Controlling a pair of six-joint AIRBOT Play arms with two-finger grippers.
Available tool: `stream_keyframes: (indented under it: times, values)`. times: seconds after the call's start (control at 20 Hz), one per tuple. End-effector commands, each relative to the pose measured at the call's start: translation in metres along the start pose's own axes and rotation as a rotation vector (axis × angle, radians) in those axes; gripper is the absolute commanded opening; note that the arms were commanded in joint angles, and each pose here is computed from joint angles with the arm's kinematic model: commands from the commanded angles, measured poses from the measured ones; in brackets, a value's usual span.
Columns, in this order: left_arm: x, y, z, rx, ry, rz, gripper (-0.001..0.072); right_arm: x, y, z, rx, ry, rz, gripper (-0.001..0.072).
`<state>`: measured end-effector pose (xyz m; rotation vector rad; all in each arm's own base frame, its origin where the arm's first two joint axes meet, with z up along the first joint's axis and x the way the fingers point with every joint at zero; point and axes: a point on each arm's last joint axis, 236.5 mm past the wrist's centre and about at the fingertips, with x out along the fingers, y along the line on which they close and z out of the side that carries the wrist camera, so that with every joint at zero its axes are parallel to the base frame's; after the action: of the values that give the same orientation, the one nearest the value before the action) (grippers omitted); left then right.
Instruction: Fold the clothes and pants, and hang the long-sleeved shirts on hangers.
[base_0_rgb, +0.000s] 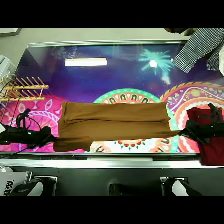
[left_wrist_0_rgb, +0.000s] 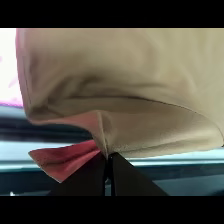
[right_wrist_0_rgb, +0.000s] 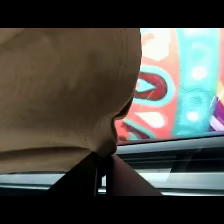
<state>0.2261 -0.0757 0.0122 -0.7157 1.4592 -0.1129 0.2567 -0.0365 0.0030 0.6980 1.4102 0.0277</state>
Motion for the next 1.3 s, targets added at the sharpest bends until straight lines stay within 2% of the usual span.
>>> stream_keyframes:
  times: [0.0,0.1,0.2,0.55,0.85,0.9,1.0,1.05,1.1,1.2,1.25]
  values:
    - [-0.012,-0.018,0.039,0.027,-0.11,-0.039,0.0016,0.004,0.018,0.029,-0.109,-0.114,-0.009,0.003]
    - [-0.013,-0.024,0.074,0.061,-0.142,-0.037,0.0016,0.022,0.033,0.055,-0.205,-0.169,-0.057,0.003]
    - [-0.006,-0.027,0.108,0.069,-0.141,-0.035,0.0016,0.035,0.033,0.08,-0.217,-0.2,-0.134,0.003]
    - [0.051,-0.048,0.203,0.16,-0.064,-0.056,0.0016,0.08,0.062,0.151,-0.269,-0.191,-0.134,0.0031]
    - [0.11,-0.053,0.225,0.206,0.103,-0.049,0.0018,0.109,0.057,0.177,-0.241,-0.155,-0.133,0.0033]
    - [0.115,-0.052,0.225,0.205,0.117,-0.047,0.0039,0.112,0.057,0.176,-0.232,-0.147,-0.126,0.0076]
    - [0.116,-0.052,0.226,0.206,0.115,-0.047,0.0241,0.109,0.058,0.172,-0.21,-0.128,-0.121,0.0312]
    - [0.112,-0.052,0.227,0.207,0.108,-0.046,0.0336,0.101,0.057,0.172,-0.206,-0.113,-0.121,0.0357]
    - [0.103,-0.053,0.228,0.211,0.097,-0.047,0.0443,0.088,0.056,0.175,-0.197,-0.105,-0.115,0.0359]
    - [0.08,-0.055,0.232,0.227,0.054,-0.039,0.0463,0.056,0.045,0.187,-0.152,-0.123,-0.083,0.0418]
    - [0.066,-0.057,0.232,0.24,0.032,-0.03,0.0463,0.046,0.036,0.188,-0.124,-0.123,-0.047,0.0423]
